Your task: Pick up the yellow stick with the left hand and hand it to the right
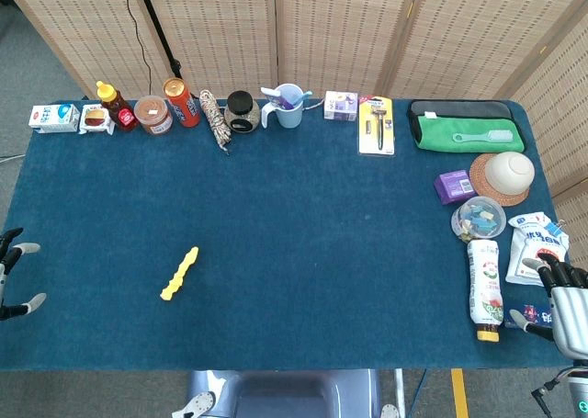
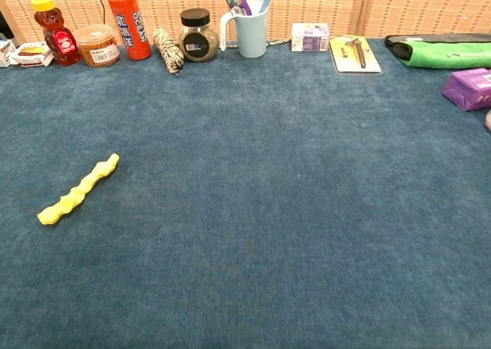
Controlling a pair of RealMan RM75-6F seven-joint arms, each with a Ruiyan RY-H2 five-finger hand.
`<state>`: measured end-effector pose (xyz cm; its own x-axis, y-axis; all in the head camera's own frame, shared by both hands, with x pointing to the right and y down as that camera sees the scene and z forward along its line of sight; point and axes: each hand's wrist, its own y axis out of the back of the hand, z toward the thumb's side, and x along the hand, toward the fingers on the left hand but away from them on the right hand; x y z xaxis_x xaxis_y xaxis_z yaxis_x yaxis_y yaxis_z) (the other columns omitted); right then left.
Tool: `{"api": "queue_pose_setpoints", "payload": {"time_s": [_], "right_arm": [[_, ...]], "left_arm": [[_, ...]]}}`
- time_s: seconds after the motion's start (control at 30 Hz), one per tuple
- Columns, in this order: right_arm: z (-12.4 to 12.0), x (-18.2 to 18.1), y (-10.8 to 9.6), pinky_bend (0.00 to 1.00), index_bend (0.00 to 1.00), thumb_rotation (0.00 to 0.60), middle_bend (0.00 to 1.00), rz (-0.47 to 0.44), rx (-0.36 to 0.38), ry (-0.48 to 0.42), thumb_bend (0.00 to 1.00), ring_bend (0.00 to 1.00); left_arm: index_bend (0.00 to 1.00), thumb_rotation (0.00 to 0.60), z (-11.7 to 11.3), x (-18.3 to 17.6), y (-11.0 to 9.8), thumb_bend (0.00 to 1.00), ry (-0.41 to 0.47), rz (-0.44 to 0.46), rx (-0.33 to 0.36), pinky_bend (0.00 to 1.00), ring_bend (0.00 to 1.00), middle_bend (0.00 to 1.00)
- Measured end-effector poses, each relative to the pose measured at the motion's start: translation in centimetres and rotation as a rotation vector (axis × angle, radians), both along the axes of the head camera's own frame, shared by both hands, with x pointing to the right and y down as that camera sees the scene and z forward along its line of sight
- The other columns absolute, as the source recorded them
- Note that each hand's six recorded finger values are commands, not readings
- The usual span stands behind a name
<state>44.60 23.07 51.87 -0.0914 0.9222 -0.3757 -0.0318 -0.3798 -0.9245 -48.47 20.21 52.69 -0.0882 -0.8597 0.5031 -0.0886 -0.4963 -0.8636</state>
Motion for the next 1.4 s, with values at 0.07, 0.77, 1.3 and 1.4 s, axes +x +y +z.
{"api": "queue_pose_setpoints", "payload": {"time_s": [0.07, 0.77, 1.3, 1.4], "right_arm": [[0.0, 0.0, 0.0, 0.23, 0.27, 0.6, 0.19, 0.002, -0.001, 0.001, 0.16, 0.24], [-0.7, 0.6, 0.7, 0.24, 0.27, 0.6, 0.2, 0.022, 0.01, -0.002, 0.16, 0.24], [-0.6, 1.3, 1.1, 0.24, 0.27, 0.6, 0.2, 0.042, -0.001, 0.012, 0.16, 0.24], [-0.7, 1.5, 1.2, 0.24, 0.27, 0.6, 0.2, 0.048, -0.001, 0.015, 0.16, 0.24]], "left_arm": [[0.28, 0.595, 0.3, 0.2, 0.0, 0.14, 0.002, 0.005, -0.008, 0.08, 0.12, 0.13], [0.36, 0.593, 2.6, 3.3, -1.8, 0.17, 0.041, 0.104, -0.091, 0.08, 0.14, 0.13], [0.36, 0.58, 7.3, 8.6, -6.0, 0.2, 0.038, 0.322, -0.168, 0.08, 0.12, 0.14], [0.36, 0.58, 8.2, 9.6, -5.7, 0.2, 0.041, 0.354, -0.201, 0.08, 0.11, 0.13]]}}
